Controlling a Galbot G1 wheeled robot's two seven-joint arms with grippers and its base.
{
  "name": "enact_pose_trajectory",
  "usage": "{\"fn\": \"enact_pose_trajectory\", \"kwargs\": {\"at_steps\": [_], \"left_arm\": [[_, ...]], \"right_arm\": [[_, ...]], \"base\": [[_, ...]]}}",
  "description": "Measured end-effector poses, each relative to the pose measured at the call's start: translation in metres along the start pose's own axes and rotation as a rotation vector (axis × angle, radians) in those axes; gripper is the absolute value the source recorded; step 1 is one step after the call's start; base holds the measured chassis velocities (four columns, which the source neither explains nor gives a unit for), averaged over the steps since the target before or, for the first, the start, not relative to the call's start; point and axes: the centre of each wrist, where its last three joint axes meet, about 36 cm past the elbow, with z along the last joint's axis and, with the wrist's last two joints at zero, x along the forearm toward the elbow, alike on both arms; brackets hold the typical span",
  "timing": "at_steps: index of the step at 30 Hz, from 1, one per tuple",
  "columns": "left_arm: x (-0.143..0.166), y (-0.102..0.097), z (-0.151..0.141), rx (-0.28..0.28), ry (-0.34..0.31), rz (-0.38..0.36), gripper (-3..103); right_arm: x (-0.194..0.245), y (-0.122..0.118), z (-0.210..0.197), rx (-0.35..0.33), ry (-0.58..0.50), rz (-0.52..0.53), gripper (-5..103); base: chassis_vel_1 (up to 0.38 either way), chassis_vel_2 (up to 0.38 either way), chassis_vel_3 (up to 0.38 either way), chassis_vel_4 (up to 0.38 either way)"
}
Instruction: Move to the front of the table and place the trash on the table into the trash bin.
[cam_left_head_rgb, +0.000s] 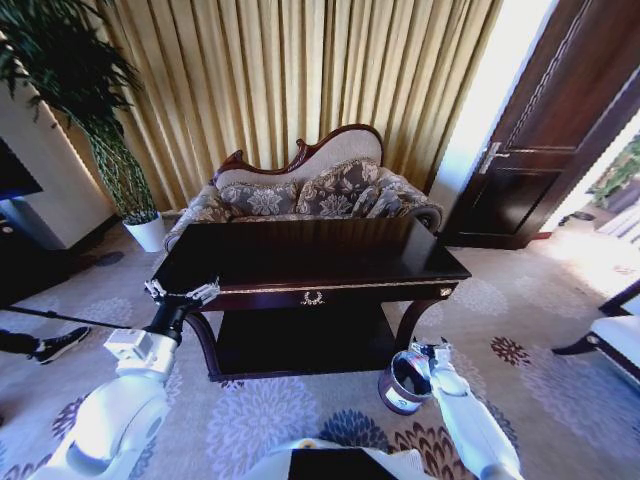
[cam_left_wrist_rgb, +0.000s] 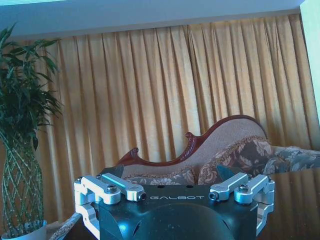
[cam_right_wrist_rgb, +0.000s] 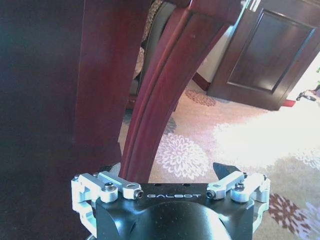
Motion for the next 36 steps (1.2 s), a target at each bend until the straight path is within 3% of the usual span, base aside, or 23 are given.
{"fn": "enact_pose_trajectory", "kwargs": {"at_steps": [19,23,27,31,32,36], "left_arm": [[0.0,0.002,0.0,-0.013,-0.002,-0.006,100],[-0.001,0.003,0.001,-0.01,-0.005,-0.009,100],[-0.004,0.004,0.003,-0.005,-0.013,-0.013,100],[-0.008,0.009,0.003,0.003,-0.018,-0.03,100],[-0.008,0.009,0.003,0.003,-0.018,-0.03,100],[-0.014,0.015,0.002,0.022,-0.026,-0.045,100]], "right_arm": [[0.008,0.0,0.004,-0.061,0.026,-0.008,100],[0.021,-0.003,-0.004,-0.103,0.013,-0.029,100],[0.047,-0.012,-0.019,-0.131,-0.057,-0.12,100],[0.09,-0.025,-0.04,-0.134,-0.25,-0.293,100],[0.09,-0.025,-0.04,-0.134,-0.25,-0.293,100],[0.15,-0.017,-0.092,-0.183,-0.437,-0.412,100]], "base": [[0.0,0.0,0.0,0.0],[0.0,0.0,0.0,0.0],[0.0,0.0,0.0,0.0],[0.0,0.0,0.0,0.0],[0.0,0.0,0.0,0.0],[0.0,0.0,0.0,0.0]]}}
